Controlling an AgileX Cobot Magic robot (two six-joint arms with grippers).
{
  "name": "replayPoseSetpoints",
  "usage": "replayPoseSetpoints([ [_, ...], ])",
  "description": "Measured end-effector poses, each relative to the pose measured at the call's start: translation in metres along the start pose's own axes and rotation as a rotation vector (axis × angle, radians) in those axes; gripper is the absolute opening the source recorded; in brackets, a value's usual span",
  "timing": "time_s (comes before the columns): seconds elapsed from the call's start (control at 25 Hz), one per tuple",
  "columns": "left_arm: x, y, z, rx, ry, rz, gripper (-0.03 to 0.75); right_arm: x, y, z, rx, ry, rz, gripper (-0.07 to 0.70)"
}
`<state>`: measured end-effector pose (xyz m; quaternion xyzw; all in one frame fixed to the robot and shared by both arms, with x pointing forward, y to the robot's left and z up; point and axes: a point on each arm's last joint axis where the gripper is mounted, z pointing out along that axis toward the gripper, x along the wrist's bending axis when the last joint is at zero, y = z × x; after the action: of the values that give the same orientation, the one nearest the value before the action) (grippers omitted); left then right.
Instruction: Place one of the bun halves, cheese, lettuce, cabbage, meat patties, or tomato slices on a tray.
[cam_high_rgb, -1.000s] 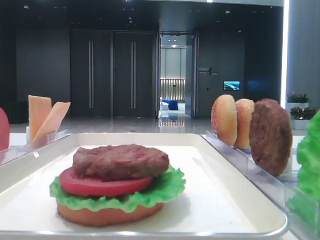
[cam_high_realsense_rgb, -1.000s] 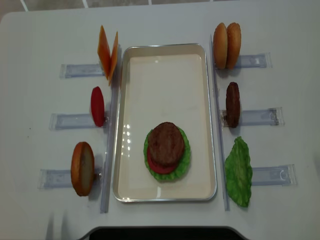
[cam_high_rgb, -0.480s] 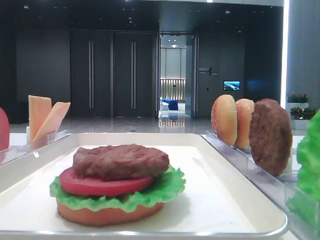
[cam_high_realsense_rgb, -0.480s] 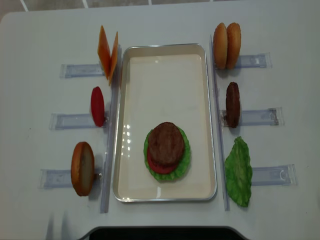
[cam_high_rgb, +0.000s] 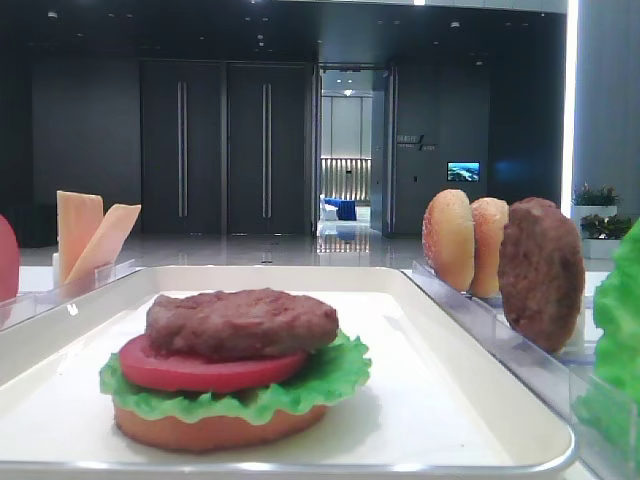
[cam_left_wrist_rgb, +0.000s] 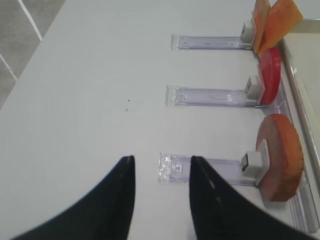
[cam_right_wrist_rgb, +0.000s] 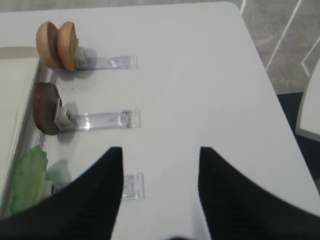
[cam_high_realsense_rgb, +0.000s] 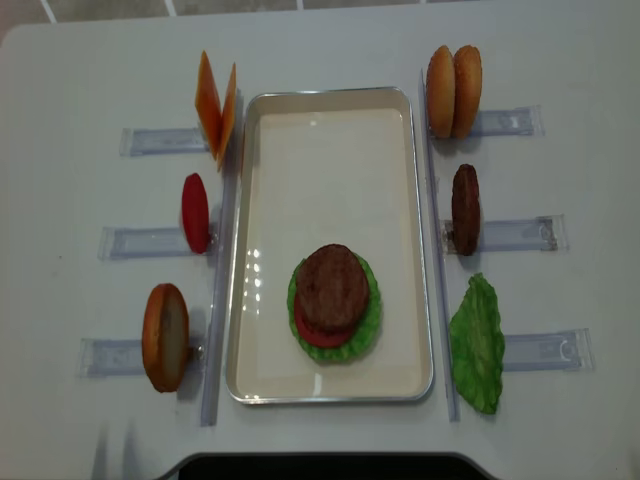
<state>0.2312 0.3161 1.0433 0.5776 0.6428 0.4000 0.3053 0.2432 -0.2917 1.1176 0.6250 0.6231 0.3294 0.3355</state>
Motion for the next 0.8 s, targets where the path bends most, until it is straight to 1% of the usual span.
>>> replayPoseSetpoints([
  [0.2, 0.0, 0.0, 0.0, 0.0, 0.0, 0.0, 0.282, 0.0, -0.027, 0.012, 0.017, -0.008, -0.002, 0.33],
  [0.4, 0.0, 0.0, 0.0, 0.0, 0.0, 0.0, 0.282, 0.001, -0.047, 0.017, -0.007, -0.01, -0.003, 0.311],
  [0.6, 0.0, 0.0, 0.0, 0.0, 0.0, 0.0, 0.282, 0.001, -0.061, 0.02, -0.036, -0.012, -0.005, 0.292],
  [0.68, 0.0, 0.0, 0.0, 0.0, 0.0, 0.0, 0.282, 0.001, -0.062, 0.018, -0.052, -0.011, -0.007, 0.289],
  [0.8, 0.0, 0.0, 0.0, 0.0, 0.0, 0.0, 0.282, 0.001, -0.063, 0.018, -0.052, 0.004, -0.016, 0.288],
])
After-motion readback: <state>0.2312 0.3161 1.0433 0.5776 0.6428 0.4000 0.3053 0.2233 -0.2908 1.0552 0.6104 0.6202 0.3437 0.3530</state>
